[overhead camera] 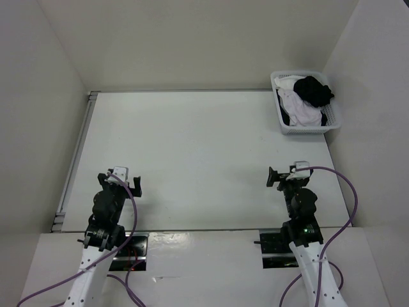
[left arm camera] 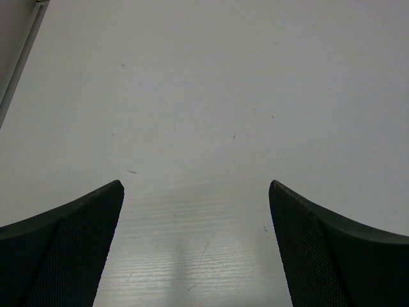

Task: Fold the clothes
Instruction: Grab the tank top from the pile

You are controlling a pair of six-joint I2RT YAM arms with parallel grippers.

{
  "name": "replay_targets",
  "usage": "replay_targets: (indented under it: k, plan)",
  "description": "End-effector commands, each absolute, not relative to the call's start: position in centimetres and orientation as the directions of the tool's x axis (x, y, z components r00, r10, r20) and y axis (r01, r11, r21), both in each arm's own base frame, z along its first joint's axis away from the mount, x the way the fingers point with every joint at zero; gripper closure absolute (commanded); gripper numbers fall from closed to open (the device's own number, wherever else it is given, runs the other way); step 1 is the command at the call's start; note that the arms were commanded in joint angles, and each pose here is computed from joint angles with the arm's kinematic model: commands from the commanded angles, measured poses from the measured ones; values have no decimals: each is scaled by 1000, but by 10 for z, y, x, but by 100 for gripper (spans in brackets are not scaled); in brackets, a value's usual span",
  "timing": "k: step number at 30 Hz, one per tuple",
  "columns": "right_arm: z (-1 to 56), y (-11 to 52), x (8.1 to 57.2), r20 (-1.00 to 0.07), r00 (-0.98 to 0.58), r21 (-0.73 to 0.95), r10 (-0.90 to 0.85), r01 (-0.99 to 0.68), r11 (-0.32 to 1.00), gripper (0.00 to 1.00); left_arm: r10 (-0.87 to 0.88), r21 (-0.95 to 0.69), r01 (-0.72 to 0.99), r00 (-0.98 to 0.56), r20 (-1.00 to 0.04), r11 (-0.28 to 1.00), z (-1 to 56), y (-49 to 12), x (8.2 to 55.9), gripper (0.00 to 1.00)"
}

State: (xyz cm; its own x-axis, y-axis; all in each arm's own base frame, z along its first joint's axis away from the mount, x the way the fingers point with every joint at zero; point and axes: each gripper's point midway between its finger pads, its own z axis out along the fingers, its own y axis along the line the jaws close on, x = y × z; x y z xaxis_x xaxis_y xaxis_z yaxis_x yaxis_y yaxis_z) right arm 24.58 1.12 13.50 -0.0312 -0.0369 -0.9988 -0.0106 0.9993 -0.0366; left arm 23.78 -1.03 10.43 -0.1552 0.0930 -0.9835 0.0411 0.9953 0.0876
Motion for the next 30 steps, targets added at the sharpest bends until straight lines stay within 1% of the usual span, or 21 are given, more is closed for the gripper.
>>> replay_targets:
  k: [1,11,14,16,17,18,19,21,22,23,24,25,26,27,28,29,30]
  plan:
    - [132,10,246,-1000,11,-24,-24,0,1000,0,72,71,28,-32,-997,997,121,-11,241,0]
    - [132,10,246,-1000,11,-24,-24,0,1000,0,72,71,28,-32,-997,997,121,-11,241,0]
    - [145,16,245,-998,43,-51,-50,-41,998,0,81,80,28,-32,-996,996,121,-10,241,0]
    - [169,10,244,-993,105,-56,-55,-7,998,0,83,84,13,43,-996,996,155,-8,238,0]
    - [194,6,242,-984,175,-42,-44,16,999,0,77,76,-15,85,-993,997,172,-3,237,0]
    - [208,3,240,-975,215,-44,-50,35,998,0,66,59,-48,160,-985,997,198,2,234,0]
    - [224,1,237,-963,257,-69,-79,46,997,0,70,47,-95,249,-966,994,236,11,225,0]
    - [265,0,226,-927,361,-87,-99,52,995,0,116,82,-112,346,-931,990,281,13,214,0]
    - [276,6,222,-915,386,-112,-113,26,993,0,135,99,-113,375,-917,989,298,13,209,0]
    - [300,4,213,-893,438,-102,-105,31,994,0,147,111,-112,405,-902,988,328,12,202,0]
    - [311,5,207,-884,461,-73,-75,21,997,0,146,108,-113,417,-897,988,344,13,199,0]
    - [315,7,207,-890,453,-55,-49,0,999,0,146,105,-123,409,-901,987,358,15,198,0]
    - [333,6,198,-878,477,-40,-33,-5,999,0,155,108,-155,334,-930,982,360,20,215,0]
    - [335,7,198,-889,457,-27,-17,-14,1000,0,124,63,-181,354,-927,981,399,27,204,0]
    - [350,2,196,-894,448,-1,-5,8,1000,0,117,65,-203,254,-960,977,399,28,230,0]
    - [355,-2,197,-903,430,27,14,24,999,0,90,26,-288,212,-973,957,410,43,234,0]
    - [362,-8,198,-911,411,64,38,51,997,0,50,12,-322,111,-993,947,403,47,241,0]
